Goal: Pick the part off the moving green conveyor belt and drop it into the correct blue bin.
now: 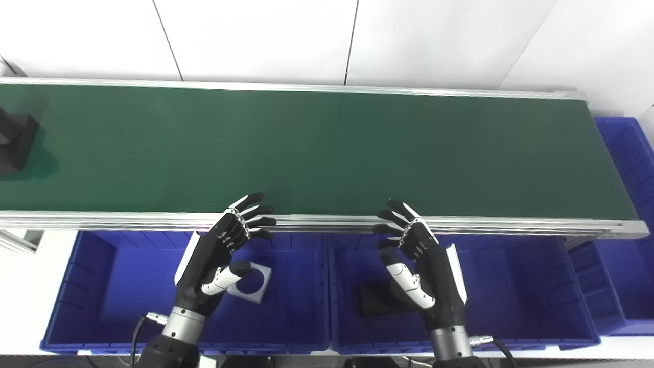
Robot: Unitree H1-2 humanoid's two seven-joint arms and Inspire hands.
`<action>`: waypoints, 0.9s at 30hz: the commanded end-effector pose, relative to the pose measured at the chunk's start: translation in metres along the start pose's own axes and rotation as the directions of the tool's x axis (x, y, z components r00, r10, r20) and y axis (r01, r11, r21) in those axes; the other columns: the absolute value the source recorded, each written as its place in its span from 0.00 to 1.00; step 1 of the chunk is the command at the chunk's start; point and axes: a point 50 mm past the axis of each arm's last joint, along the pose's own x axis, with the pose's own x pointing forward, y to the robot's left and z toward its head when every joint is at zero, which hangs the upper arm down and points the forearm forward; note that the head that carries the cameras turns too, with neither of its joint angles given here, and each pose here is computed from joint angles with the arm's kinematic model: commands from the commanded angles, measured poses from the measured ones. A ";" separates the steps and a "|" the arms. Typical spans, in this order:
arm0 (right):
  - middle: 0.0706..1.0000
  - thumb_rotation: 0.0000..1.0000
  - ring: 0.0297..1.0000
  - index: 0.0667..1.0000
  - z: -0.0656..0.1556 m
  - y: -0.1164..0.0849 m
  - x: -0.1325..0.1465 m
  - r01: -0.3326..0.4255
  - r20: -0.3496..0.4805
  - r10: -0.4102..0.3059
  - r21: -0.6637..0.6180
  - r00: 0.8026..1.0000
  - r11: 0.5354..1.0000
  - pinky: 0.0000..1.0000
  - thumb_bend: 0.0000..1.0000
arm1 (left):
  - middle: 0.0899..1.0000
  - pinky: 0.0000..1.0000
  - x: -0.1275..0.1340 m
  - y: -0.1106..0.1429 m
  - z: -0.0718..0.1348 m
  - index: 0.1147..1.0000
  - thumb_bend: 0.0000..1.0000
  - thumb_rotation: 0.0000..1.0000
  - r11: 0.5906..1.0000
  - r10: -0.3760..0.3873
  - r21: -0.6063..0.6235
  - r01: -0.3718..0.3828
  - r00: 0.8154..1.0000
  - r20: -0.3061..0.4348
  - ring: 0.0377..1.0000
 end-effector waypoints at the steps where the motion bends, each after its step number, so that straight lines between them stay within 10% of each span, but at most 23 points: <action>1: 0.77 0.60 0.68 0.84 0.009 -0.001 0.003 -0.001 0.078 0.001 0.003 0.997 1.000 0.56 0.55 | 0.76 0.62 0.005 -0.004 0.006 0.83 0.88 0.68 1.000 -0.008 -0.005 0.008 0.999 0.046 0.70; 27: 0.76 0.59 0.68 0.84 0.007 -0.004 0.002 0.002 0.076 -0.002 0.007 0.997 1.000 0.56 0.55 | 0.76 0.62 0.006 -0.008 0.005 0.83 0.88 0.68 1.000 -0.017 -0.006 0.018 0.999 0.042 0.70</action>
